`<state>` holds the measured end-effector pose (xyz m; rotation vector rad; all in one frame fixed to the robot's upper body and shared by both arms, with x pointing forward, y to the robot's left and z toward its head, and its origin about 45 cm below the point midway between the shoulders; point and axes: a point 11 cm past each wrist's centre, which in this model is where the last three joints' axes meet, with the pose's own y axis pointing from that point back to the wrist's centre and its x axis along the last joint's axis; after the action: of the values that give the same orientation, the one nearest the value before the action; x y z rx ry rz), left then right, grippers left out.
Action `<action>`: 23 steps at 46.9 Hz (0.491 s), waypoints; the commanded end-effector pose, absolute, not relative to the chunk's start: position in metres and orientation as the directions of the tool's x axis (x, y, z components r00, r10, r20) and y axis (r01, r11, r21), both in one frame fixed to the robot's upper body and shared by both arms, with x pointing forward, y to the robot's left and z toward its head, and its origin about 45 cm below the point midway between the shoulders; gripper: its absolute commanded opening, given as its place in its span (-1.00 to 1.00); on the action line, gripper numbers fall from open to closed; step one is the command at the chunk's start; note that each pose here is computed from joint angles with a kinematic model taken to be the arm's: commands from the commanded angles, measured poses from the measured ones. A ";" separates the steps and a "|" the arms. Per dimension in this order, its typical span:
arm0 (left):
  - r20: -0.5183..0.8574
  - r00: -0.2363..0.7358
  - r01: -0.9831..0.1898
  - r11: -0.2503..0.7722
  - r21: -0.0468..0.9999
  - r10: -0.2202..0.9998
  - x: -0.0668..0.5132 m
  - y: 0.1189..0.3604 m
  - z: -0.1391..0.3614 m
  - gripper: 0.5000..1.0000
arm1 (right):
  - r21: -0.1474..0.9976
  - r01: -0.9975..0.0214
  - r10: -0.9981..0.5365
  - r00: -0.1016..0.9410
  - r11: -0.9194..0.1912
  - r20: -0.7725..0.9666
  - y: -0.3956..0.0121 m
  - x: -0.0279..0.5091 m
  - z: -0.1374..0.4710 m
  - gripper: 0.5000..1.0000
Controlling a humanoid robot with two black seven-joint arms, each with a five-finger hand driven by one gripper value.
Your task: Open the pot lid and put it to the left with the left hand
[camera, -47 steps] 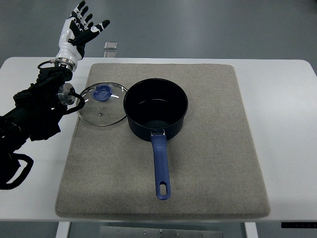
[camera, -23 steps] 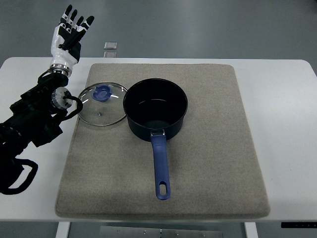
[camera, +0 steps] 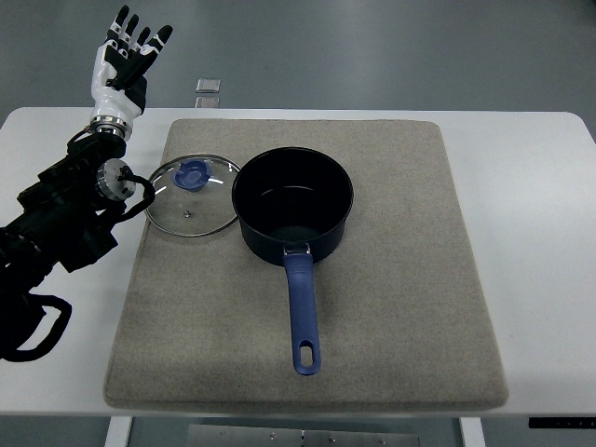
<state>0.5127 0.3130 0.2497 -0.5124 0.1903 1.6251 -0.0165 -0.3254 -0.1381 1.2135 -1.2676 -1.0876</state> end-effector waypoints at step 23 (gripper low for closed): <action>-0.413 -0.057 -0.960 -0.163 -0.226 0.909 0.527 0.312 0.288 0.93 | 0.994 -0.068 -0.996 0.035 0.082 0.084 -0.325 -0.017 -0.138 0.67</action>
<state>0.5266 0.3117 0.2863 -0.5391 0.1279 1.6494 -0.0166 -0.3253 -0.1381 1.2134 -1.2676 -1.0877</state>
